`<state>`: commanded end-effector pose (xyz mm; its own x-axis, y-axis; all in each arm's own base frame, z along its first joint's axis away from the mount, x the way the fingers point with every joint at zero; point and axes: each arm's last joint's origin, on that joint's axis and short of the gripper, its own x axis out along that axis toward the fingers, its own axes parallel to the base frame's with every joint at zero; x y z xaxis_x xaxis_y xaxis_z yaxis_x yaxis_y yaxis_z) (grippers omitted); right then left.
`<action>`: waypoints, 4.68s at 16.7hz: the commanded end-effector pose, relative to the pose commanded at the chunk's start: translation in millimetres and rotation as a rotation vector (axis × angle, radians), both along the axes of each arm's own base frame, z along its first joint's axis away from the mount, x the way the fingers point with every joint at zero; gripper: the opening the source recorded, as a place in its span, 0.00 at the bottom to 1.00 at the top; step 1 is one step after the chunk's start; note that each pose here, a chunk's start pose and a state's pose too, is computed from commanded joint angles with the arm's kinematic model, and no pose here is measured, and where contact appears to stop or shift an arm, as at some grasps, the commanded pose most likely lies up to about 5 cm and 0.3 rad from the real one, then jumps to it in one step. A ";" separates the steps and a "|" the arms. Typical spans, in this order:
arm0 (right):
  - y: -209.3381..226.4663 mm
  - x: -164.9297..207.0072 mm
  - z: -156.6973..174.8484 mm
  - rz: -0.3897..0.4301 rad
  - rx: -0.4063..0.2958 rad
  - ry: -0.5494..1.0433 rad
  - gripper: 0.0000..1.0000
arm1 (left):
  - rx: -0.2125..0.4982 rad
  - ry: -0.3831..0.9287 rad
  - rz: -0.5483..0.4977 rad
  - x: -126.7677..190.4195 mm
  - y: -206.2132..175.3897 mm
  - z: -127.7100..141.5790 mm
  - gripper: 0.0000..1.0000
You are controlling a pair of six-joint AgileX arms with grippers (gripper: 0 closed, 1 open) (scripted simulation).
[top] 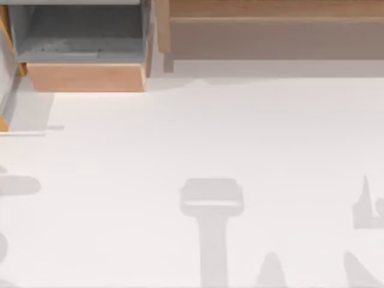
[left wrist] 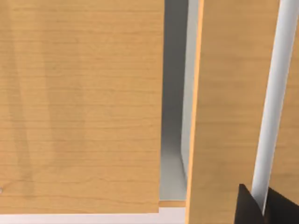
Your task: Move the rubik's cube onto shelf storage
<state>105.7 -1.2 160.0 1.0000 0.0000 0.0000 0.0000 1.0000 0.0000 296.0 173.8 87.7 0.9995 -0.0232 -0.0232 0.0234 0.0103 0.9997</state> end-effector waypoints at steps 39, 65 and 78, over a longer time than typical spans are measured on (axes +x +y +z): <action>0.0 0.0 0.0 0.000 0.000 0.000 1.00 | -0.005 0.001 0.000 -69.9 0.1 0.0 1.00; 0.0 0.0 0.0 0.000 0.000 0.000 1.00 | -1.067 0.295 0.612 47.0 164.7 134.2 1.00; 0.0 0.0 0.0 0.000 0.000 0.000 1.00 | -1.280 0.996 1.019 160.0 11.4 143.0 1.00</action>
